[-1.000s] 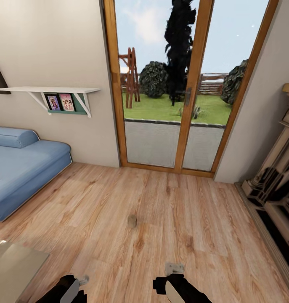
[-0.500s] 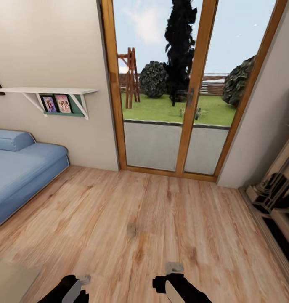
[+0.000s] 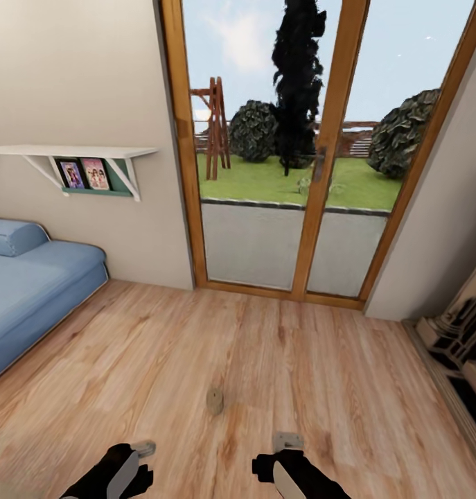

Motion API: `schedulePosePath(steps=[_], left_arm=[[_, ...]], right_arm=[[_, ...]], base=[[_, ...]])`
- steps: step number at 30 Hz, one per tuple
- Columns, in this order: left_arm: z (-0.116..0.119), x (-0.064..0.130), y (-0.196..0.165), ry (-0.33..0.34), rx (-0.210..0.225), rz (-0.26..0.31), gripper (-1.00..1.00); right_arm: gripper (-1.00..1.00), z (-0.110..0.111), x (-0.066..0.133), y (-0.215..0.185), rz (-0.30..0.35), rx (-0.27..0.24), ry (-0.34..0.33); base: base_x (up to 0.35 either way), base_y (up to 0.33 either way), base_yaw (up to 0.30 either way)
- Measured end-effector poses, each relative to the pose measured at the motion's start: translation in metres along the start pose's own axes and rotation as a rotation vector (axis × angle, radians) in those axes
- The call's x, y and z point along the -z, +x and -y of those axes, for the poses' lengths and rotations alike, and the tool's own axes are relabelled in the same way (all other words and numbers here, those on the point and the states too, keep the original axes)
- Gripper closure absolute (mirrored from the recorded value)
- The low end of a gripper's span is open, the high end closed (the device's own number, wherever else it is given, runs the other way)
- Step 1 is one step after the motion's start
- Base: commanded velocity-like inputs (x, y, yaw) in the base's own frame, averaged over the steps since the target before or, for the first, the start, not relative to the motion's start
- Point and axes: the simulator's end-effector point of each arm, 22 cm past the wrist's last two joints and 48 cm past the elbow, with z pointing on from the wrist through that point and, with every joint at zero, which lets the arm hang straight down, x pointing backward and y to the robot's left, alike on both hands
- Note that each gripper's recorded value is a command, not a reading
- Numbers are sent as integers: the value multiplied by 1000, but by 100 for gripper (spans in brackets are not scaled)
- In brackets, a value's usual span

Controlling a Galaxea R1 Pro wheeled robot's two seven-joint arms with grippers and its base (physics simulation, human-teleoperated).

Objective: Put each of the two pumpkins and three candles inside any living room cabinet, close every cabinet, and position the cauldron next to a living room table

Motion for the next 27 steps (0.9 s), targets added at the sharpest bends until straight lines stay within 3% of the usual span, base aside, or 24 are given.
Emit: schedulePosePath(steps=[9,21,27], left_arm=[[5,0,1,7,-2,-1,-100],[6,0,2,8,-5,-1,-100],[24,1,2,88,-21,2,-100]], right_arm=[[-100,0,0,0,0,-1,-1],[-100,0,0,0,0,-1,-1],[-100,-1,0,-1,1,-1,-2]], base=[[265,62,0],[68,4,0],[3,0,0]])
